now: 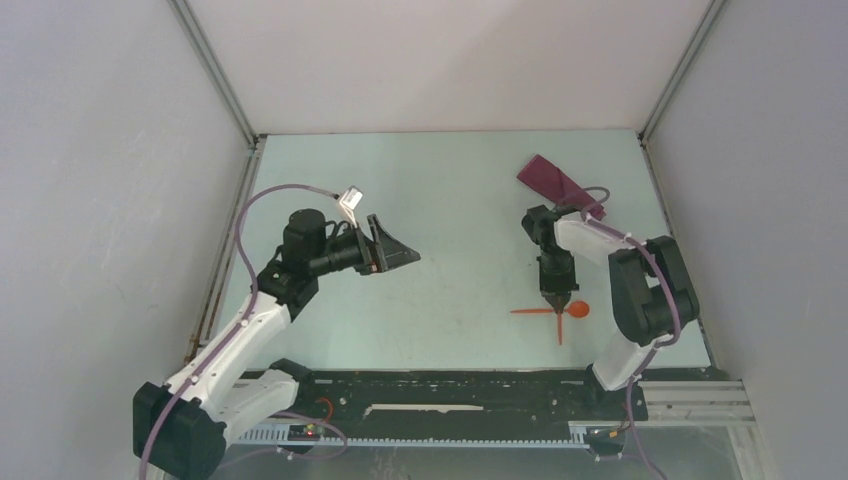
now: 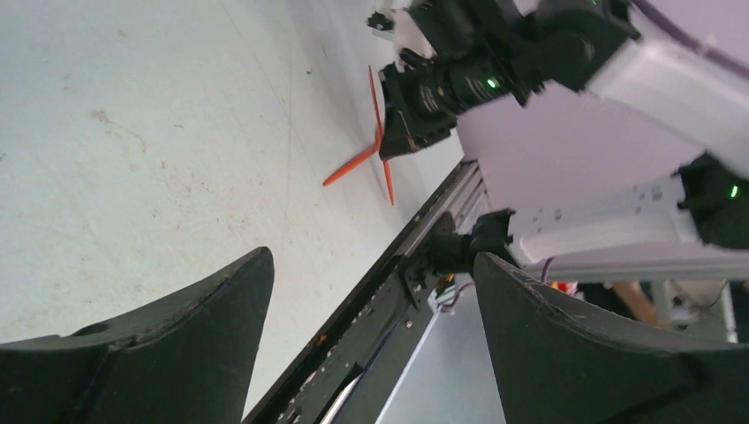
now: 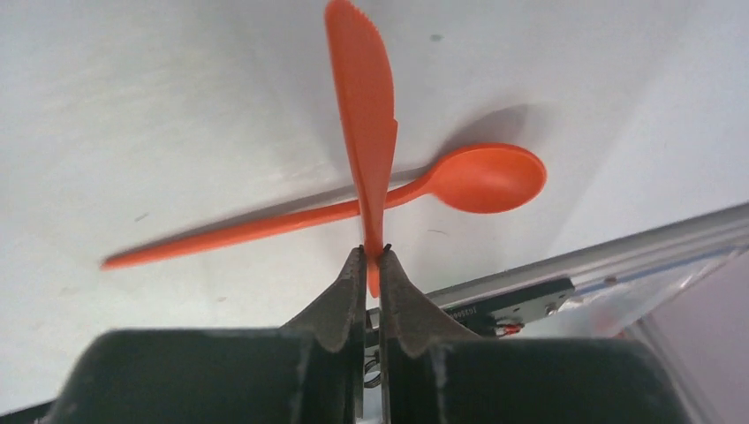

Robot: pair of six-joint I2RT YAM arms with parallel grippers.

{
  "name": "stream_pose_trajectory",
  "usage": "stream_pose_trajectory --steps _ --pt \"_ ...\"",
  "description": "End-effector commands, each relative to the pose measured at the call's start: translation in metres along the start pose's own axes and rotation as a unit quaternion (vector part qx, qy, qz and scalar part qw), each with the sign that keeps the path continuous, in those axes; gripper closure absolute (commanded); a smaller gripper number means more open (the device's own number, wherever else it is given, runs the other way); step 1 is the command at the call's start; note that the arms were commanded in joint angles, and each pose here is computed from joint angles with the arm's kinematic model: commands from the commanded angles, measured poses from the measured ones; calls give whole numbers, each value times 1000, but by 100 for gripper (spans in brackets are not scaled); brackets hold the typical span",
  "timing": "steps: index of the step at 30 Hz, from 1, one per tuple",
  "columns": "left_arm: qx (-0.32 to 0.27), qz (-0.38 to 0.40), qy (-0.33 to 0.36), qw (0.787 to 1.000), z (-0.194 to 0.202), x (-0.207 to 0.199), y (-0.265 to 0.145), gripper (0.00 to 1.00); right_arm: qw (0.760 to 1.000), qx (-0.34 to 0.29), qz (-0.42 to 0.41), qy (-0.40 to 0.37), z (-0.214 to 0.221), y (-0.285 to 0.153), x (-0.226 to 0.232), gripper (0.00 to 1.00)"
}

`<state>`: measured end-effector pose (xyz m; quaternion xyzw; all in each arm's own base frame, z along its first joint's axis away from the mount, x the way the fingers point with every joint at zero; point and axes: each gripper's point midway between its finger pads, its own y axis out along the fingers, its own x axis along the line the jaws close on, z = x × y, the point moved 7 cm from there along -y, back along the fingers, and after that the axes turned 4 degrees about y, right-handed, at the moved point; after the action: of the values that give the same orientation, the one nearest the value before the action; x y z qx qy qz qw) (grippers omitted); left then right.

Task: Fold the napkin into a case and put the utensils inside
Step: Pick up the knife from the corner of the board, then insert the knife into the folded napkin.

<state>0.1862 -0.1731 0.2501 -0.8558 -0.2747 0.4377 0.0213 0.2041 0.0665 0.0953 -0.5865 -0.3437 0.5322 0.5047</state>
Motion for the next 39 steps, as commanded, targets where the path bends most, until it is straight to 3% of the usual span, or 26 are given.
stream_pose_trajectory --steps 1,6,9,14,16,18,23,26,31,39 --pt "-14 8 -82 996 -6 21 5 10 987 -111 -70 -95 -11 -41 21 100" --pt "-2 44 -167 985 -8 46 19 12 943 -231 -162 -177 -20 -76 48 100" --pt "0 44 -163 986 -10 49 23 12 894 -282 -233 -258 -21 -100 65 100" --pt "6 42 -163 986 -15 53 29 13 827 -352 -238 -369 -25 -124 65 100" --pt "6 43 -162 986 -15 53 29 13 811 -362 -228 -400 -36 -133 61 100" --pt "9 46 -159 986 -15 51 28 13 807 -369 -201 -414 -57 -145 56 100" --pt "29 27 -137 990 -7 52 22 13 839 -340 -105 -412 -133 -165 41 100" --pt "37 12 -134 990 -1 54 18 14 842 -344 -56 -411 -179 -171 36 100" --pt "39 -15 -140 989 5 62 19 13 857 -324 17 -401 -241 -154 26 100" --pt "42 -32 -156 986 4 71 25 14 818 -340 39 -462 -294 -119 44 100"
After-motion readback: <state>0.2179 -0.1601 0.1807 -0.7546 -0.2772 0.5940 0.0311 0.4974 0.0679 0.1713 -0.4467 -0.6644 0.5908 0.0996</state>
